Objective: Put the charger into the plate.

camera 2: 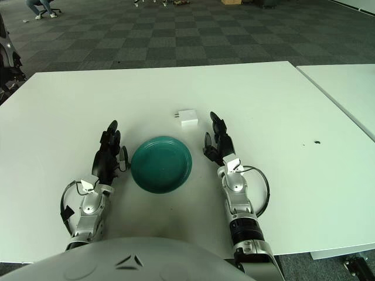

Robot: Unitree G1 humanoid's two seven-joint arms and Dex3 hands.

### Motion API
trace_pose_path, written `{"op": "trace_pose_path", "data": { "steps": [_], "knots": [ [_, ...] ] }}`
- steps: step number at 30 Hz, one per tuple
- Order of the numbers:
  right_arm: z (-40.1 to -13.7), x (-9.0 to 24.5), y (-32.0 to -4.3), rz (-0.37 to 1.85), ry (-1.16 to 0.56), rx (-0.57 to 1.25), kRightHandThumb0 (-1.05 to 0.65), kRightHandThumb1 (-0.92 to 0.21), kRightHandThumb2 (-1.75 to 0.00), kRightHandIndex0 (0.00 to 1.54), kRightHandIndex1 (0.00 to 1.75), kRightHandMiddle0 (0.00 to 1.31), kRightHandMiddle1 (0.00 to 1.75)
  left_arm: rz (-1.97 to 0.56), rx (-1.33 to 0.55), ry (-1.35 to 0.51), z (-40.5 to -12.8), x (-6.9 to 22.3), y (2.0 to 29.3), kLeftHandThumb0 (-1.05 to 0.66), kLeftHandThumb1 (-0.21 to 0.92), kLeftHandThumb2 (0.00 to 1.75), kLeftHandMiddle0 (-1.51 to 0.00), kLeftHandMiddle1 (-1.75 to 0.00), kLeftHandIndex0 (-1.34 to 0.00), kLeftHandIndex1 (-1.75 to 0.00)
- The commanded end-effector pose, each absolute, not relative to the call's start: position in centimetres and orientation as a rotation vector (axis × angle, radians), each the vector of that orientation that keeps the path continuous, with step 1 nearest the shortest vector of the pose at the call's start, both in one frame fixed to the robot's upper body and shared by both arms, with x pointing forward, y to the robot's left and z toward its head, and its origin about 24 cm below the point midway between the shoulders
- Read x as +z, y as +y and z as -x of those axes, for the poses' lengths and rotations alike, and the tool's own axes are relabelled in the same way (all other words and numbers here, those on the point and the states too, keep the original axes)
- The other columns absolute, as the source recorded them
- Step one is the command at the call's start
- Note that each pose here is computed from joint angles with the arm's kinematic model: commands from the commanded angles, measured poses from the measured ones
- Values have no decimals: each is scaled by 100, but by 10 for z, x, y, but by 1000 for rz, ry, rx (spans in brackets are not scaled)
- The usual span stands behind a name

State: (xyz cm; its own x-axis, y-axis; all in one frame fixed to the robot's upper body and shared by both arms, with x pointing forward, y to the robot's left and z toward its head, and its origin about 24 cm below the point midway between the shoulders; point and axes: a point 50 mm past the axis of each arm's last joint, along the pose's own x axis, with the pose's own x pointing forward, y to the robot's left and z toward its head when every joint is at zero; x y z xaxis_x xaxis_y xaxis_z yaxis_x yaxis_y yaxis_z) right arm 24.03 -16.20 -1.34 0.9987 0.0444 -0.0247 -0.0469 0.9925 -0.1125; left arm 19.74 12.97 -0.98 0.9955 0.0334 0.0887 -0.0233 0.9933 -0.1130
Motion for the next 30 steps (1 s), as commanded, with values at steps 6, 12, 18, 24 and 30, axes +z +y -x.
{"op": "trace_pose_path", "data": {
  "steps": [6, 12, 18, 24, 30],
  "knots": [
    [-222, -43, -171, 60, 207, -3, -75, -92, -68, 14, 1, 0, 44, 194, 63, 72, -171, -40, 116, -79, 92, 91, -12, 0, 0, -37],
    [-244, -18, -173, 39, 137, -25, -75, -92, -65, 16, 2, 0, 49, 208, 64, 66, -172, -39, 114, -79, 92, 90, -13, 0, 0, -39],
    [-280, 23, -182, 47, 19, -51, -76, -92, -64, 19, 2, 0, 49, 236, 64, 80, -172, -41, 112, -78, 92, 88, -14, -1, 0, -43],
    [-303, 62, -179, 95, -101, -49, -79, -92, -58, 17, 1, 0, 42, 219, 60, 77, -172, -40, 110, -79, 92, 87, -16, -1, 0, -46],
    [-314, 77, -177, 394, -217, -22, -82, -92, -55, 17, 0, 0, 36, 198, 62, 90, -170, -42, 109, -79, 92, 87, -16, -1, 0, -44]
  ]
}}
